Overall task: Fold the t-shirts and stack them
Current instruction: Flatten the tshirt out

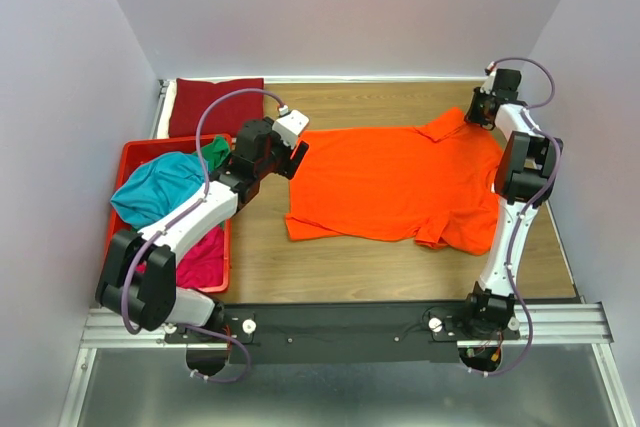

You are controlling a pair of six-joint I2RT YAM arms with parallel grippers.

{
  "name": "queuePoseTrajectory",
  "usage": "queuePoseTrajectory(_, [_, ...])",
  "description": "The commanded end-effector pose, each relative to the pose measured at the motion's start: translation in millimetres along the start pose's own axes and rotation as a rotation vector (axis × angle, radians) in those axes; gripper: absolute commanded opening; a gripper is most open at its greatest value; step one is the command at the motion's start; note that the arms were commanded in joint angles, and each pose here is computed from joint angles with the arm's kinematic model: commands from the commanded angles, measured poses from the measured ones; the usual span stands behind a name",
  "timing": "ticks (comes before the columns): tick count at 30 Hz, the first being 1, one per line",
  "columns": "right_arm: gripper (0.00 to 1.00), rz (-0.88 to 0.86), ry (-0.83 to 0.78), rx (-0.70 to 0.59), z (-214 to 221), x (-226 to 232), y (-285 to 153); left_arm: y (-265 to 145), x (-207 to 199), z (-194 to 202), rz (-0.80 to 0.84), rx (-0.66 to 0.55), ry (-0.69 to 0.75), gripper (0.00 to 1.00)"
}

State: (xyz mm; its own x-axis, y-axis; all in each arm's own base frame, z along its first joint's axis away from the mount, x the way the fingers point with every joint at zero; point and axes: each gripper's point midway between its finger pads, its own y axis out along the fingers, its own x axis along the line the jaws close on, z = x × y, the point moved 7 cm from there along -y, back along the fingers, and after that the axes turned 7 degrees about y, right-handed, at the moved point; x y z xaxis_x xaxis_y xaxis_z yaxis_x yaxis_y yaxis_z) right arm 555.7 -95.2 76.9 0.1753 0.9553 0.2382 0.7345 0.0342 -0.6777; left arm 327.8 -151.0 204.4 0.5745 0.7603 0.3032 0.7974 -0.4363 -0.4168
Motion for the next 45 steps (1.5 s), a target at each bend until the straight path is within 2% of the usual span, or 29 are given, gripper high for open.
queuePoseTrajectory(1, [0.18, -0.016, 0.012, 0.021, 2.7, 1.2, 7.1, 1.5, 6.8, -8.9, -0.017, -0.011, 0.007, 0.77])
queuePoseTrajectory(2, [0.14, -0.009, 0.011, 0.018, 2.0, 0.5, 7.0, 1.5, 6.8, -8.9, -0.017, -0.011, 0.007, 0.77])
queuePoseTrajectory(3, [0.05, -0.006, 0.01, 0.012, -0.2, 0.6, 5.9, 1.5, 7.5, -8.9, -0.02, -0.011, 0.005, 0.77])
queuePoseTrajectory(5, [0.01, 0.006, 0.012, 0.005, -2.2, 0.0, 4.3, 2.6, 7.7, -7.7, -0.026, -0.006, -0.002, 0.77])
queuePoseTrajectory(10, [0.01, 0.014, 0.001, -0.027, -13.3, 0.7, -7.1, 9.3, 11.8, -3.1, -0.032, -0.004, -0.081, 0.76])
queuePoseTrajectory(13, [0.01, -0.01, 0.015, -0.059, -19.7, -2.4, -18.0, 25.3, 23.7, 9.6, 0.017, 0.004, -0.261, 0.69])
queuePoseTrajectory(15, [0.01, -0.049, 0.006, -0.092, -28.1, 2.1, -28.5, 32.5, 43.0, 11.6, 0.013, 0.012, -0.401, 0.69])
queuePoseTrajectory(18, [0.01, -0.139, 0.002, -0.093, -25.6, 6.8, -37.7, 53.6, 51.6, 17.5, 0.061, 0.047, -0.46, 0.69])
queuePoseTrajectory(22, [0.01, -0.217, 0.022, -0.075, -22.0, 9.1, -39.0, 85.6, 55.5, 26.1, 0.091, 0.095, -0.469, 0.69])
queuePoseTrajectory(27, [0.01, -0.358, 0.107, -0.045, -20.0, 14.5, -39.3, 105.6, 64.5, 31.6, 0.056, 0.142, -0.462, 0.69])
queuePoseTrajectory(37, [0.08, -0.211, 0.096, -0.069, -19.2, -4.4, -25.3, 119.7, 62.6, 46.3, 0.068, 0.189, -0.45, 0.69])
queuePoseTrajectory(40, [0.01, -0.203, 0.099, -0.058, -14.2, -7.4, -21.2, 117.7, 65.2, 46.4, 0.054, 0.194, -0.436, 0.69])
queuePoseTrajectory(45, [0.01, -0.26, 0.107, -0.047, -12.3, -0.9, -30.9, 123.0, 70.2, 46.0, 0.042, 0.198, -0.432, 0.69])
